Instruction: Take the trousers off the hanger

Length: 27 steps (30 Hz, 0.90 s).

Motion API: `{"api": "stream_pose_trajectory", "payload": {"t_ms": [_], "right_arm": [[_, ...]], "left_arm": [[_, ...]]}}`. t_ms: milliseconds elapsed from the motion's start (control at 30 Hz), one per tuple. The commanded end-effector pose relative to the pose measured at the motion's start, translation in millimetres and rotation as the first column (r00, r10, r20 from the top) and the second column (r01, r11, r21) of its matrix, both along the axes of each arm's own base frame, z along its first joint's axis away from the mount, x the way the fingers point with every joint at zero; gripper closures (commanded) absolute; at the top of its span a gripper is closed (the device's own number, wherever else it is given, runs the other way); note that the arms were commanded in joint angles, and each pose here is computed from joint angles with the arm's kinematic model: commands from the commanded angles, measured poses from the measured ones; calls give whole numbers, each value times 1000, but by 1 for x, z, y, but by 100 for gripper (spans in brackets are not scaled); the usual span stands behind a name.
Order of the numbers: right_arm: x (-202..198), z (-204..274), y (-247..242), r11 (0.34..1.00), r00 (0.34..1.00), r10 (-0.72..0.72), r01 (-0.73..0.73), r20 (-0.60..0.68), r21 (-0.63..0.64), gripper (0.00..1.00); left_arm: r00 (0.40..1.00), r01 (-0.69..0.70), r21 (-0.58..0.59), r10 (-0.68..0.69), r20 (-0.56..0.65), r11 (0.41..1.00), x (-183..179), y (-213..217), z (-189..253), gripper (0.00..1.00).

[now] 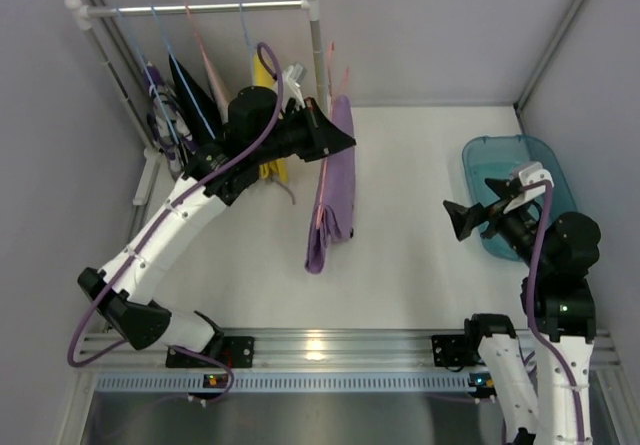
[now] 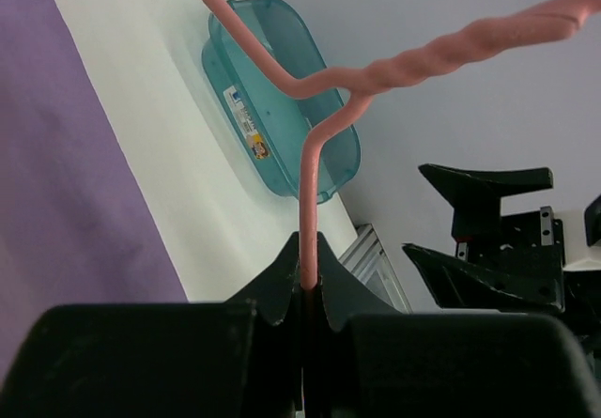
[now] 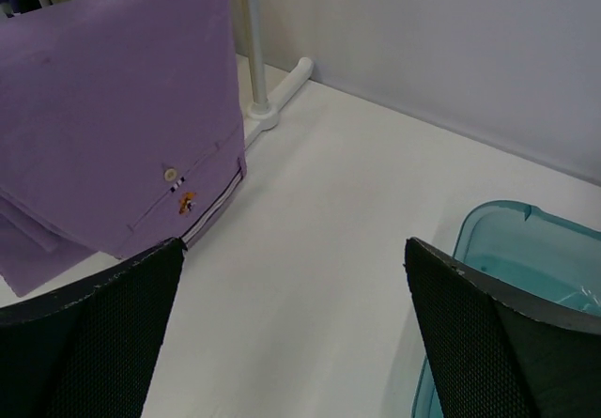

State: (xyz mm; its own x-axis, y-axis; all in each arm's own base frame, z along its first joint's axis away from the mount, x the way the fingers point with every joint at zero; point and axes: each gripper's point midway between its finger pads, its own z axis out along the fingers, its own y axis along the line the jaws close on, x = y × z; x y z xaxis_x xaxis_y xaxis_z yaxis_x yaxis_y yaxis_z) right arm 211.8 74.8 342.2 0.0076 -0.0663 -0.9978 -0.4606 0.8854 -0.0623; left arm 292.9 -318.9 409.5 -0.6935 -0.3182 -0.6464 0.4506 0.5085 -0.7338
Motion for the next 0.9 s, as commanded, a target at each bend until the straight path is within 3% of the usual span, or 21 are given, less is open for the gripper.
{"api": "stream_pose_trajectory", "payload": {"t_ms": [0, 233, 400, 633, 867], "right_arm": [[12, 2, 5, 999, 999, 31, -31, 28, 10, 1], [22, -16, 0, 998, 1000, -20, 21, 6, -53, 5], [31, -38, -21, 980, 988, -150, 145, -28, -134, 8], [21, -25, 6, 999, 999, -36, 36, -24, -7, 6], [18, -10, 32, 996, 998, 69, -69, 15, 52, 5]], "left_arm": [[986, 10, -147, 14, 164, 989, -14, -3, 66, 100], [998, -9, -182, 19, 55, 983, -6, -51, 59, 100], [994, -111, -179, 105, -44, 977, 14, -66, 53, 100], [977, -210, -239, 198, -75, 948, 46, -80, 63, 100], [971, -190, -310, 131, -202, 931, 46, -97, 57, 100]]}}
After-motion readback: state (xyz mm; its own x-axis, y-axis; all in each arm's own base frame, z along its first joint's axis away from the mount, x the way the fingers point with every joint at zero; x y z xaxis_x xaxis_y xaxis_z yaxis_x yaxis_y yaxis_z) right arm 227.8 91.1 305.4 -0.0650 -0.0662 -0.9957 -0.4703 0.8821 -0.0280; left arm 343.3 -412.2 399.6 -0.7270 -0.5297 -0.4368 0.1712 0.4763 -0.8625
